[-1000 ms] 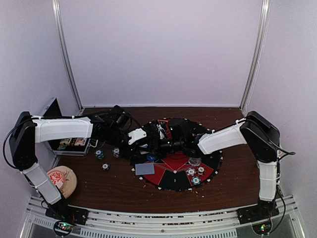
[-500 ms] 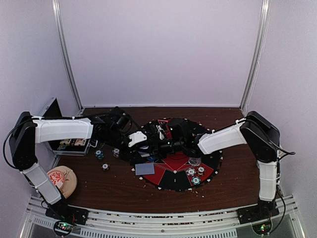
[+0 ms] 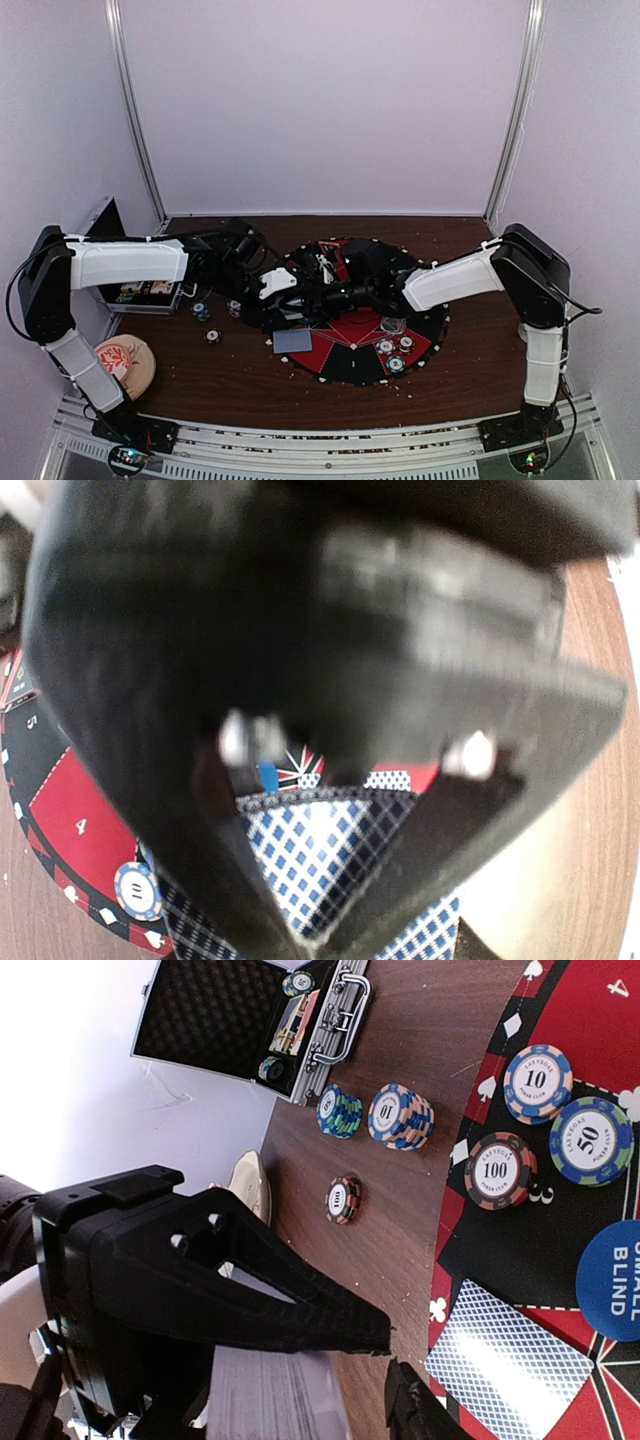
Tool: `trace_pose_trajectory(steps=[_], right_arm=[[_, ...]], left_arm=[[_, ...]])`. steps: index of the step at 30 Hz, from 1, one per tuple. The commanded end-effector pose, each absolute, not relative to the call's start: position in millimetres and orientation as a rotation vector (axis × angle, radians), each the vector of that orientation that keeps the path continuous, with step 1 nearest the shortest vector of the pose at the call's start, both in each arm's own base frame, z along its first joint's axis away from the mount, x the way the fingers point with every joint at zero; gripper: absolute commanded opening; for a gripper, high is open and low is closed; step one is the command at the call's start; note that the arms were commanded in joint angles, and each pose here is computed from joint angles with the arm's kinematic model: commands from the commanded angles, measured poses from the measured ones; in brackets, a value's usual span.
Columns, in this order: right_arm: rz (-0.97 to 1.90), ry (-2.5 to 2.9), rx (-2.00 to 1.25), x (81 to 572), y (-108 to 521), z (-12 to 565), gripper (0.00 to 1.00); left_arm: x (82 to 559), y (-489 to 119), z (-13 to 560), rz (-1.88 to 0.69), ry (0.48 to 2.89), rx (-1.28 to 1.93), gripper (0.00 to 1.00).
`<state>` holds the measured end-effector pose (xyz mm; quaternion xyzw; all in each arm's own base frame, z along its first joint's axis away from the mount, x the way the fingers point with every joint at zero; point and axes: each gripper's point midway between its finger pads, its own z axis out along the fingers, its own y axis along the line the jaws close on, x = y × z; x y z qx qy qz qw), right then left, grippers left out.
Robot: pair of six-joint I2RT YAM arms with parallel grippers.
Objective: Distribute texas hold em gaming equipment
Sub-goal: Pick up the poker card from the face-down deck piles.
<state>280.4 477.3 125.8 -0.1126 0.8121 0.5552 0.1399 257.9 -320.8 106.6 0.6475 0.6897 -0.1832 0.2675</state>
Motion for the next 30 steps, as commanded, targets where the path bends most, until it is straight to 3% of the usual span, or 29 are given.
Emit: trace_pose_trajectory(steps=[1,13,26,30], right_arm=[[1.5,2.356,-0.275,293,456,126,0.39],[1.406,2.396,-0.253,301,438,119,0.32],[1.459,2.33,-0.279,294,434,150,0.2],[1.494,2.315,-0.288,291,436,154,0.06]], left_arm=[[249,-325,121,-0.534,1.786,1.758,0.52],[245,-323,121,-0.547,1.785,1.768,0.52],[246,-322,111,-0.539,1.81,1.774,0.52],[247,-323,111,-0.542,1.81,1.771,0.52]])
